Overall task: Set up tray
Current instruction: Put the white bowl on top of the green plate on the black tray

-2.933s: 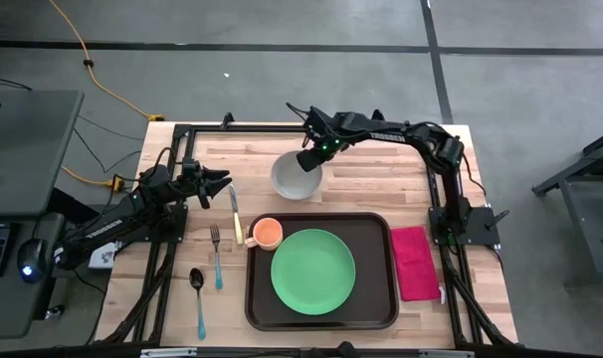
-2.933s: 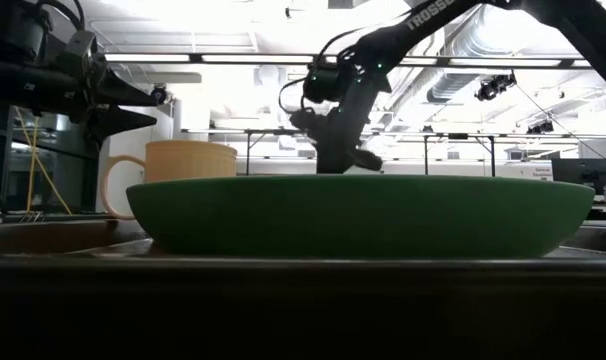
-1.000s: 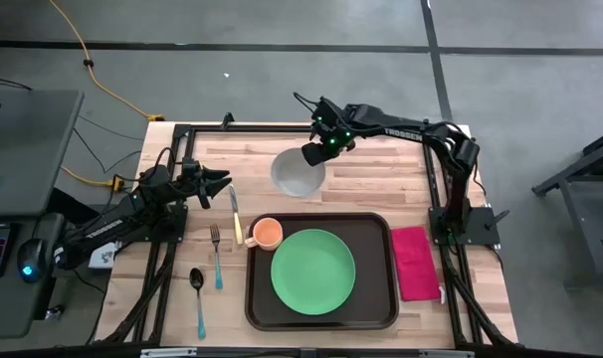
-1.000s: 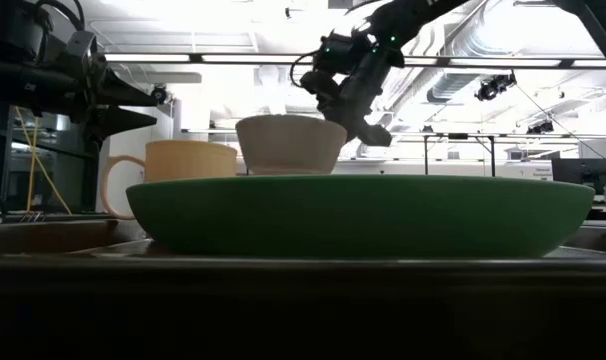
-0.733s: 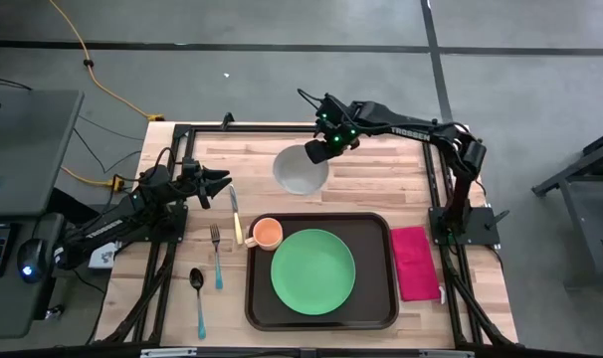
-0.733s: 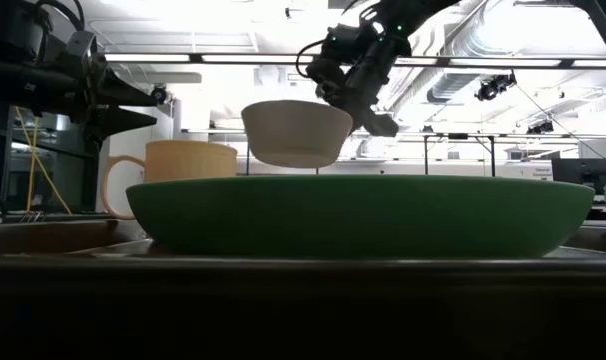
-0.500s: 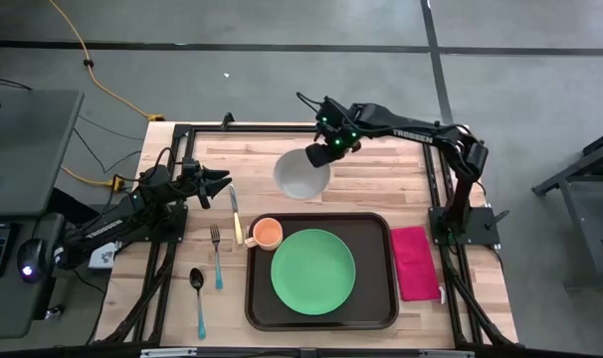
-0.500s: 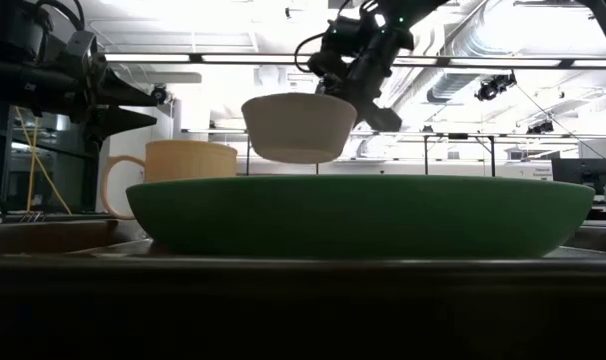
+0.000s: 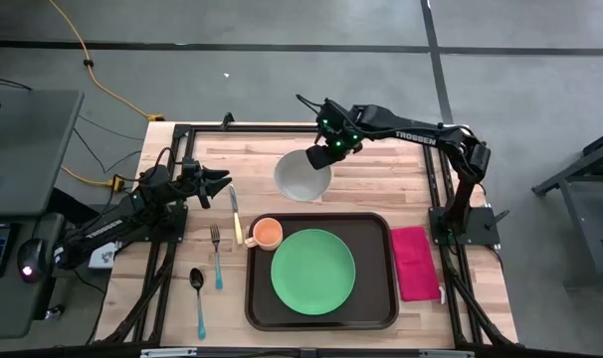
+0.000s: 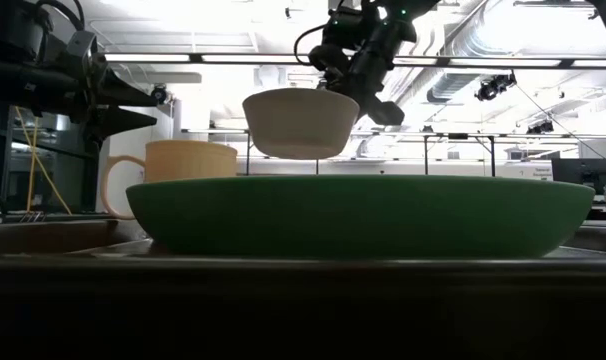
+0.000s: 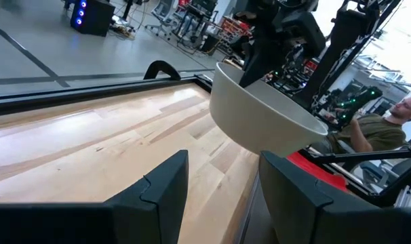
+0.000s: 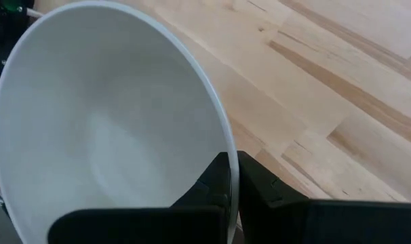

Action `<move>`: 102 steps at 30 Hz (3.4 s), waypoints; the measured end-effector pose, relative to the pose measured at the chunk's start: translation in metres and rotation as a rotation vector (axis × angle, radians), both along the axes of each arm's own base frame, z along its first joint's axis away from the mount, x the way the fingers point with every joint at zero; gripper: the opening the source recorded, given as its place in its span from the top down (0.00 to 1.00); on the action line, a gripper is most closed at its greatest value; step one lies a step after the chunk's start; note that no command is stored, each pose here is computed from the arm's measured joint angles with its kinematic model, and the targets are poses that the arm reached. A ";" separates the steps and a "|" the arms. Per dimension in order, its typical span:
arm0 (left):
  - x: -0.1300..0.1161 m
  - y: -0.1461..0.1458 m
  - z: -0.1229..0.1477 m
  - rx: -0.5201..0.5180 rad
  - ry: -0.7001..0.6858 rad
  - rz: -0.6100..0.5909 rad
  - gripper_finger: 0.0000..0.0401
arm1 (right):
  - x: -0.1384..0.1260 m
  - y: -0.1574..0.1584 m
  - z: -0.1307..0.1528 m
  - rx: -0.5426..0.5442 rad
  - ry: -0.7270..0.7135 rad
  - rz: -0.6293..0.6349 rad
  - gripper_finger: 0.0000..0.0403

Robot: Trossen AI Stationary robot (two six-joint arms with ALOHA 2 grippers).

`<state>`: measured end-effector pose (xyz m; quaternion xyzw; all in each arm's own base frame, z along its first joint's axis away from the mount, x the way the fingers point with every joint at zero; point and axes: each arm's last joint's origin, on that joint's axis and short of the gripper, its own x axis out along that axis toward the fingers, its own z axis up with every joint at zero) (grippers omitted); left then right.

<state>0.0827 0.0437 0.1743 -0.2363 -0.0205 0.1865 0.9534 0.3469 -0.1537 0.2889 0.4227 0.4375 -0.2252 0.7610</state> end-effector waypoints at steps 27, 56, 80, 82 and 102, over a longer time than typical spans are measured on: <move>0.000 0.000 0.000 0.000 0.000 -0.001 0.47 | 0.009 0.028 -0.001 0.020 0.021 0.070 1.00; 0.000 0.000 0.000 0.000 -0.001 -0.003 0.47 | -0.004 0.085 0.028 -0.045 0.054 0.103 1.00; 0.000 0.000 0.000 0.000 -0.002 -0.003 0.47 | -0.003 0.105 0.026 -0.120 0.106 0.109 1.00; 0.000 0.000 0.000 0.000 -0.001 -0.003 0.47 | -0.003 0.111 0.026 -0.126 0.111 0.115 1.00; 0.000 0.000 0.000 0.000 -0.002 -0.004 0.47 | -0.002 0.157 0.026 -0.116 0.126 0.131 1.00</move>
